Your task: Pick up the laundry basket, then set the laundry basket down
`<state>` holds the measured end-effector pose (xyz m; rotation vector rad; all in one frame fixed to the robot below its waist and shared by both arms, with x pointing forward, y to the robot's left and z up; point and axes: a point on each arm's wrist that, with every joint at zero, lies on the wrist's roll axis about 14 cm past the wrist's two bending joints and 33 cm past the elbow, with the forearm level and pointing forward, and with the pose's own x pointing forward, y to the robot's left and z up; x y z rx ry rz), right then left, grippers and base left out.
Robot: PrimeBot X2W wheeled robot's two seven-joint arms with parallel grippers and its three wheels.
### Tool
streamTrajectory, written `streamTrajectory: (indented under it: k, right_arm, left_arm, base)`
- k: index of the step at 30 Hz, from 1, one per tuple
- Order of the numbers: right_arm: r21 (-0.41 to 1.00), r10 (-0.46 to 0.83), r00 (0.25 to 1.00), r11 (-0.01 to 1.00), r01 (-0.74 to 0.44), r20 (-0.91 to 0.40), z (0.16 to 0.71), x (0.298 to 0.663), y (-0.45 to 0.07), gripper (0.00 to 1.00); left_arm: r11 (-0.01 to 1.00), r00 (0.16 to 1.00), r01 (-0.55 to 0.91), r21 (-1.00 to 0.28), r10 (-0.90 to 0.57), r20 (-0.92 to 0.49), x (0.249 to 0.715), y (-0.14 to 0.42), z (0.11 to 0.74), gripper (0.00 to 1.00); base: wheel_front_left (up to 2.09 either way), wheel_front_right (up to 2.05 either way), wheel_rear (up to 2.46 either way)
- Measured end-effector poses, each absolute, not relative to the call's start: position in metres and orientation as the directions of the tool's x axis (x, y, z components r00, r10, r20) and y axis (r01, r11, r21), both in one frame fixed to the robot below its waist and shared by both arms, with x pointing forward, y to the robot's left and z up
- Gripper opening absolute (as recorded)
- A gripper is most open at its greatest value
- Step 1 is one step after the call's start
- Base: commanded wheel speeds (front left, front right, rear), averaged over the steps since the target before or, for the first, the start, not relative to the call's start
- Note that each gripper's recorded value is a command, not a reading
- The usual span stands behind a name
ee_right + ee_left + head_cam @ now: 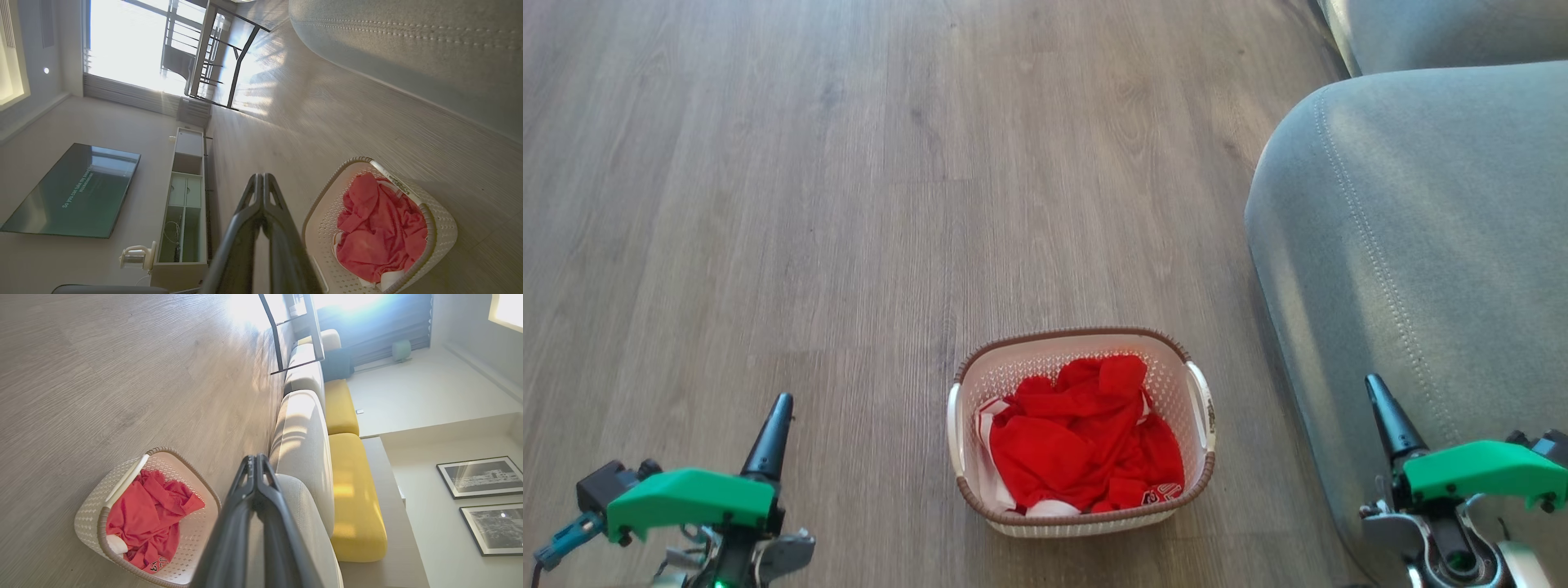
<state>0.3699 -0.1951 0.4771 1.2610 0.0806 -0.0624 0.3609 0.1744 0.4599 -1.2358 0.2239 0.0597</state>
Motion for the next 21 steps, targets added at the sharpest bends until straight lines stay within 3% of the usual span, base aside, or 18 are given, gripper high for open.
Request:
streamTrajectory:
  k: [21]
  right_arm:
    - [0.992, -0.017, 0.995, 0.077, 0.099, -0.098, 0.475, 0.370, -0.200, 0.00]
  left_arm:
    - [0.094, 0.990, -0.126, -0.987, -0.047, -0.131, 0.369, 0.184, 0.471, 0.00]
  base:
    - [0.00, 0.00, 0.00]
